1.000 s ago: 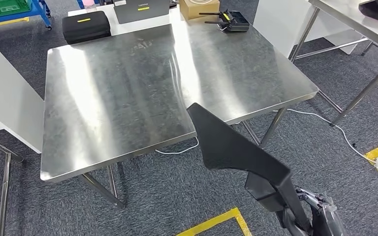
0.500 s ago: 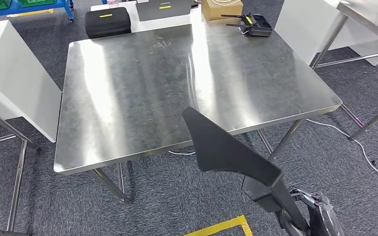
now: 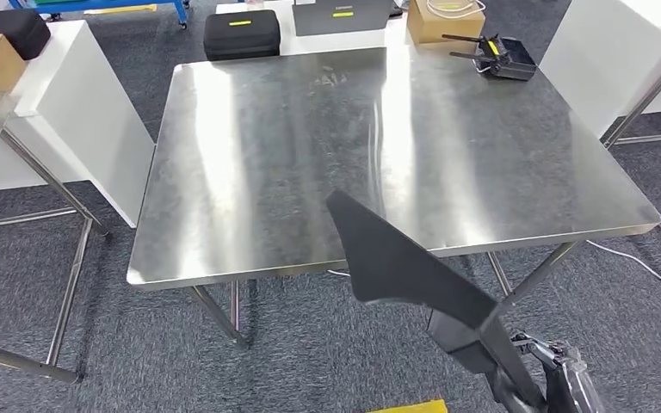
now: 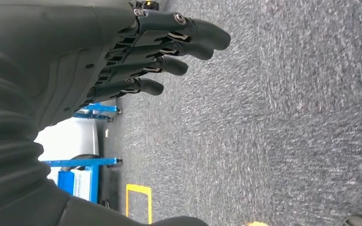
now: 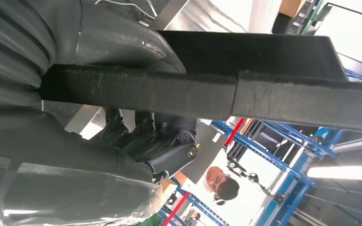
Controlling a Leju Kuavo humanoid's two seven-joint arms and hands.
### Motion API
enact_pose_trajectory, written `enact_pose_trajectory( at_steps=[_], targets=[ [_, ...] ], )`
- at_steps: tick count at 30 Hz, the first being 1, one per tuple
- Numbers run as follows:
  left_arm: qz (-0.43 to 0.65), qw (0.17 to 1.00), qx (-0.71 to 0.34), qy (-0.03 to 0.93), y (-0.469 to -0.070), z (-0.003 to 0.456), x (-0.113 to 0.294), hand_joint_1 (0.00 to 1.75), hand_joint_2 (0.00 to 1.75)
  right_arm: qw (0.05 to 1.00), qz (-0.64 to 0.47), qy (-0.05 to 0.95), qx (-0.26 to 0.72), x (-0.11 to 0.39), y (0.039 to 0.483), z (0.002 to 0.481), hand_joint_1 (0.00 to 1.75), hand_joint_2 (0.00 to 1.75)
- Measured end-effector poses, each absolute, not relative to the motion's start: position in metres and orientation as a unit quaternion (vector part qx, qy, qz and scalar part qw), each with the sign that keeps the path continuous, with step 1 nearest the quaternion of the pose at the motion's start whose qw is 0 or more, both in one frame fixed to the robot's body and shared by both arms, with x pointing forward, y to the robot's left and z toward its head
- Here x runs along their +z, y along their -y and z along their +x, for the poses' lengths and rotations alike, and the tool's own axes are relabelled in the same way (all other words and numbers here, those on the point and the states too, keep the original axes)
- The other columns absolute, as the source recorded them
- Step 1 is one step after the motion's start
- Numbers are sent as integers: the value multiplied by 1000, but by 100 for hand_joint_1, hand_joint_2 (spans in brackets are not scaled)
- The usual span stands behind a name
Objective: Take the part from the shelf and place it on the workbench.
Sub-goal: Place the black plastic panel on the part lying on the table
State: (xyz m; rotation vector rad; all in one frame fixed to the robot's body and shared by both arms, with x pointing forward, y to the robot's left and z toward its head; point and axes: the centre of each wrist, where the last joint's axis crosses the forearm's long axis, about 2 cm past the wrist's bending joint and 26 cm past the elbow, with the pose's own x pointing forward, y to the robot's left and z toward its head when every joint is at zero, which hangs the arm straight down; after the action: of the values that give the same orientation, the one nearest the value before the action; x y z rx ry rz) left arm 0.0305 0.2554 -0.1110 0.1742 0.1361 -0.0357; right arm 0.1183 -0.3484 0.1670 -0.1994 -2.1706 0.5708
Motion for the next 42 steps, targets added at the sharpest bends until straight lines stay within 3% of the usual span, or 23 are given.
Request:
enact_pose_trajectory(
  at_steps=[42],
  targets=[
    [85, 994, 4, -74, -256, 32, -111, 0, 175, 506, -145, 808, 264, 153, 362, 138, 175, 175]
  ],
)
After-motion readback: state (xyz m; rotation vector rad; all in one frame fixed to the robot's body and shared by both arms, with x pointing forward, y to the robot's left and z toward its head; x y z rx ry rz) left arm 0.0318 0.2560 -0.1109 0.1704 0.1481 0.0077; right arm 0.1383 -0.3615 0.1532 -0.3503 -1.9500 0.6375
